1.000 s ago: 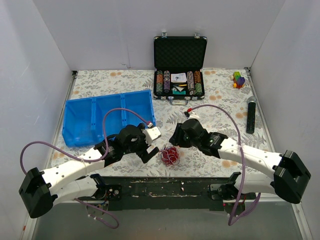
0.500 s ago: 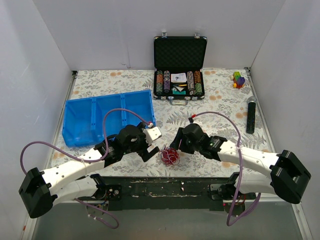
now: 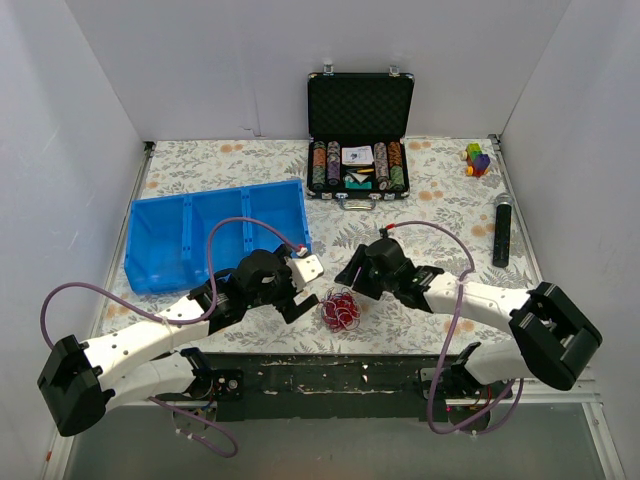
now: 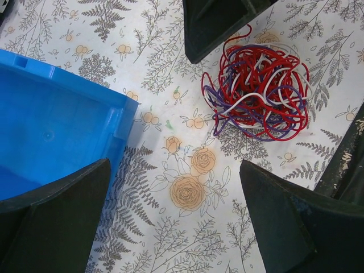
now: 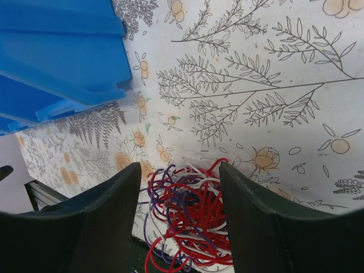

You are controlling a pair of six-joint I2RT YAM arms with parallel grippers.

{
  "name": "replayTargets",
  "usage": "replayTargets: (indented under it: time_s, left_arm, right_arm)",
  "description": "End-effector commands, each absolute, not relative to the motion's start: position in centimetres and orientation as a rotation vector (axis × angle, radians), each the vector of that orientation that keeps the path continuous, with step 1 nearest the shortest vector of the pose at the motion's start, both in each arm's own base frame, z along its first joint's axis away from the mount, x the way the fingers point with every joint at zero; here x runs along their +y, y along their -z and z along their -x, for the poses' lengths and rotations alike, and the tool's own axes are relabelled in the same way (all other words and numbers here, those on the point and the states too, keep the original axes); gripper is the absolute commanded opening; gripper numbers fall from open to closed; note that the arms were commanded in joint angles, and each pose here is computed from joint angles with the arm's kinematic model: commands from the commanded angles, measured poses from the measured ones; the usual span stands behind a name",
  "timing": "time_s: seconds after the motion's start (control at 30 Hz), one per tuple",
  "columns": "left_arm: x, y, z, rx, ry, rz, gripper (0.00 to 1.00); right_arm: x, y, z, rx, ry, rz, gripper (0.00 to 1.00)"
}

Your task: Untangle the cables

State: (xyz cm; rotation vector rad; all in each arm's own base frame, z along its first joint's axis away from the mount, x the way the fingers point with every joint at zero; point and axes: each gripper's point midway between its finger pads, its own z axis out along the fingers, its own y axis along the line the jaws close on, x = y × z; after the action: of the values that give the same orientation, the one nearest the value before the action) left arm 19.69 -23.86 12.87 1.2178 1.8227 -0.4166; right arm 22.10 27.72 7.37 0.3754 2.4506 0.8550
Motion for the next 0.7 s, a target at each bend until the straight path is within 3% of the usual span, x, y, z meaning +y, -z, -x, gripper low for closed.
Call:
replayTargets:
  time_s: [0.0,0.27,0.67]
  left_arm:
    - [-24.1,-15.1,-20.6,1.764,0.392,-1.197,0.98]
    - [-23.9,-15.3,-20.8,1.741,0.367,-1.201,0.98]
    - [-24.0,-15.4,-21.1,1.735,0.364,-1.195,0.98]
  right_arm:
    - [29.2,-9.0,-22.4,2.429,-0.949,-0.377,0.66]
    - [25.5,-7.4,-20.5,2.425,-0.898,-0.457,0.66]
    - [27.5,-9.1,-21.8,2.364,-0.988,-0.504,0.65]
